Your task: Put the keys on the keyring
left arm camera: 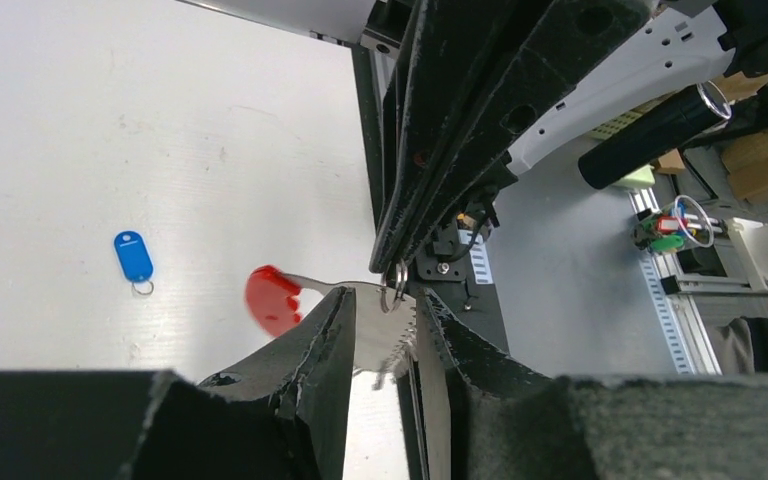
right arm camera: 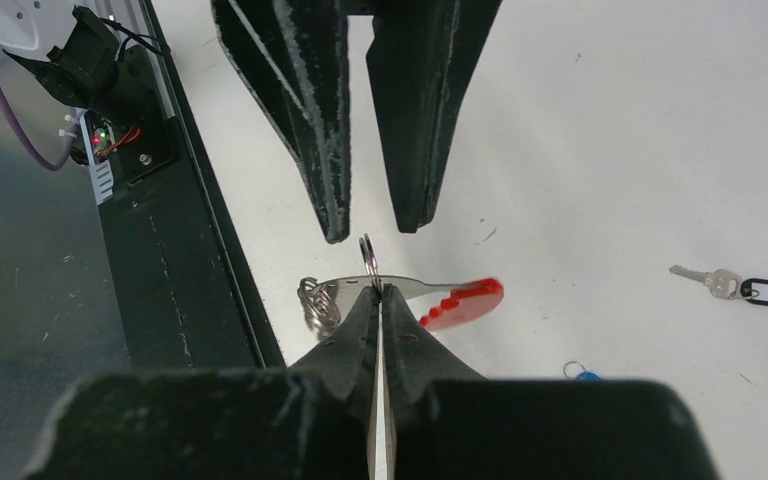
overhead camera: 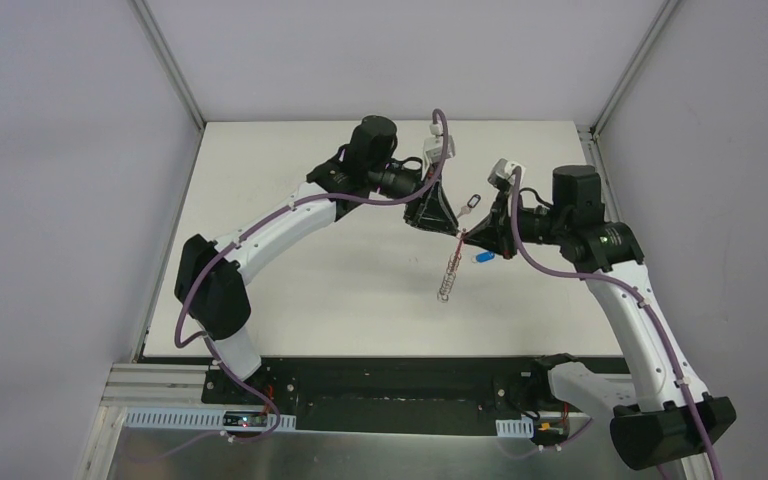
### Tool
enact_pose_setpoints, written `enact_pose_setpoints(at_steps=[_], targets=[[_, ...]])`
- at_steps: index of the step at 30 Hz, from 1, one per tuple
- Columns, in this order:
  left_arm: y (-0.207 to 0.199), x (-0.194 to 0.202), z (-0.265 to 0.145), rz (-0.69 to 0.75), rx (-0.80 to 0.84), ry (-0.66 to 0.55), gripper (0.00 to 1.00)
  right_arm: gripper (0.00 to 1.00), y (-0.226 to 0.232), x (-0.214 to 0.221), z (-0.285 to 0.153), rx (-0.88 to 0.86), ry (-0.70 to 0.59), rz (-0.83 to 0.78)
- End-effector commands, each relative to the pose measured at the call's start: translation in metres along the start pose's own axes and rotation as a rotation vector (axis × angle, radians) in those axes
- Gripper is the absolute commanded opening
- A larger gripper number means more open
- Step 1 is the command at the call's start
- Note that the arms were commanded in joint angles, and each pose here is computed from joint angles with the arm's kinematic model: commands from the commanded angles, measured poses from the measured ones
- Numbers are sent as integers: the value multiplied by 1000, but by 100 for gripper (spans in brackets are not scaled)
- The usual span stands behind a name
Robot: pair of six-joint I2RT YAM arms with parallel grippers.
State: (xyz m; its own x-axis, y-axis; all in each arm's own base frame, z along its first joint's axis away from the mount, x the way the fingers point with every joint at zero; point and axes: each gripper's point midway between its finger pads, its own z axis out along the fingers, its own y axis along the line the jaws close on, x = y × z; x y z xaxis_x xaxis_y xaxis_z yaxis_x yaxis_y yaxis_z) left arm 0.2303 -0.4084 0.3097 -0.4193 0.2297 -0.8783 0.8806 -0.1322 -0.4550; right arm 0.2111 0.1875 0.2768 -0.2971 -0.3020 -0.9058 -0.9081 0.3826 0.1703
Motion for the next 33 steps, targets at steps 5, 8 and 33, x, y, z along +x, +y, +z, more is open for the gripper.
enact_pose_setpoints(at_steps=[5, 8, 33], targets=[[-20, 1, -2, 222, 6, 76, 32, 0, 0, -14, 1, -4, -6, 6], [-18, 5, -1, 260, -7, 107, 33, 0, 1, -11, 5, -23, 1, 27], [-12, 10, 11, 343, -37, 176, 15, 0, 5, -2, 12, -60, 4, 59]])
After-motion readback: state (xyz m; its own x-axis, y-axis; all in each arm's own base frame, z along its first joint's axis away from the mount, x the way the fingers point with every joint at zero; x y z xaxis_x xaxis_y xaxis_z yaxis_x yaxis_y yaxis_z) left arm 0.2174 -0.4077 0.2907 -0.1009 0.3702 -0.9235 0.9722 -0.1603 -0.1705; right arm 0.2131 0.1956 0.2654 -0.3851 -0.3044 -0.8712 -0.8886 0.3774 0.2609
